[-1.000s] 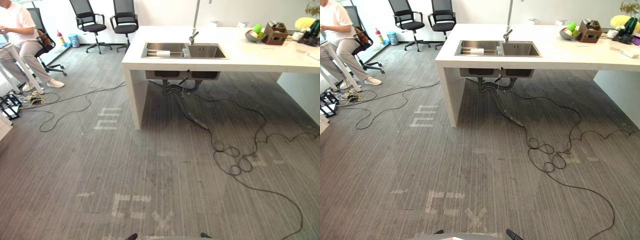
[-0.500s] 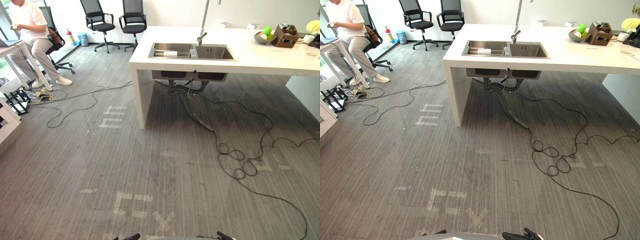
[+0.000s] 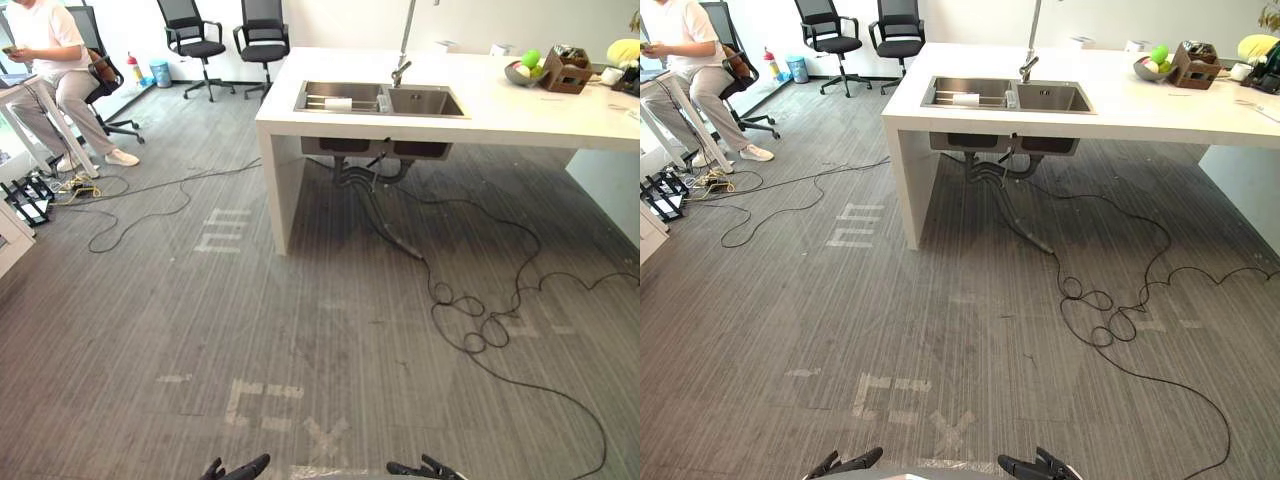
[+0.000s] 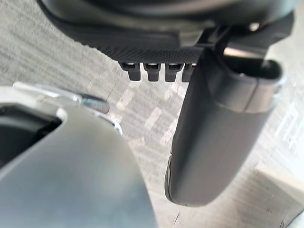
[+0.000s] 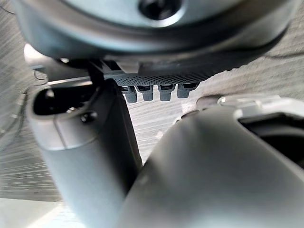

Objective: Walk over to the sink, pick up the cup, carry it to the dishwasher, place the cup inside the dishwasher, then close the dishwasher door

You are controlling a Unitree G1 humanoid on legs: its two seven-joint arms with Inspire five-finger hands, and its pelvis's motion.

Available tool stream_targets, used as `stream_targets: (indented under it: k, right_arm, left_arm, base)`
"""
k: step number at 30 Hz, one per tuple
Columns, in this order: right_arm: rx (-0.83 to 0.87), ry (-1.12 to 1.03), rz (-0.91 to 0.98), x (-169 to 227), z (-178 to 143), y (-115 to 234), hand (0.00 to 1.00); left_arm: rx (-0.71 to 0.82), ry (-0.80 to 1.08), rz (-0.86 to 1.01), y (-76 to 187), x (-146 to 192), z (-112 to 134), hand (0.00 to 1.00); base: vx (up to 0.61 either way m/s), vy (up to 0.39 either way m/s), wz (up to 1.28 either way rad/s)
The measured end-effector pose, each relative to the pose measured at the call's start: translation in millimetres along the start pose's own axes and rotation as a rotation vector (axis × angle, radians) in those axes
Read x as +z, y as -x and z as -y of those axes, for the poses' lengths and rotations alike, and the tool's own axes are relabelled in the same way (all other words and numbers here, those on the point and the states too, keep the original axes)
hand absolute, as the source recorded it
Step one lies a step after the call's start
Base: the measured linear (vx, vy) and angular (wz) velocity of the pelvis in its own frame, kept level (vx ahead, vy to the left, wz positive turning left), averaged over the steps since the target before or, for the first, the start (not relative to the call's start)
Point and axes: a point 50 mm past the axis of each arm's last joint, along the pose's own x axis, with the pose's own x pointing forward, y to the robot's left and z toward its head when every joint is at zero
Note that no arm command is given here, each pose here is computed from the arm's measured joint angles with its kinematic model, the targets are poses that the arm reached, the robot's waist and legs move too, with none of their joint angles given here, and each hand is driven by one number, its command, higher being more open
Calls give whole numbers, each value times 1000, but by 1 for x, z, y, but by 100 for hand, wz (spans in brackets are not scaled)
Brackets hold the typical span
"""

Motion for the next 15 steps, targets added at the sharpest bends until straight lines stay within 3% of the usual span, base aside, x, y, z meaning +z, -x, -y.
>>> stream_targets:
  k: [8, 15]
  right_arm:
    - [76, -85, 197, 10, -16, 3, 100]
    - [101, -182, 258, 8, -20, 8, 100]
  left_arm:
    - [107, 104, 93, -1, 15, 0, 100]
    - [26, 139, 105, -7, 26, 18, 100]
  base:
    - [82, 89, 12]
    - [365, -53, 16]
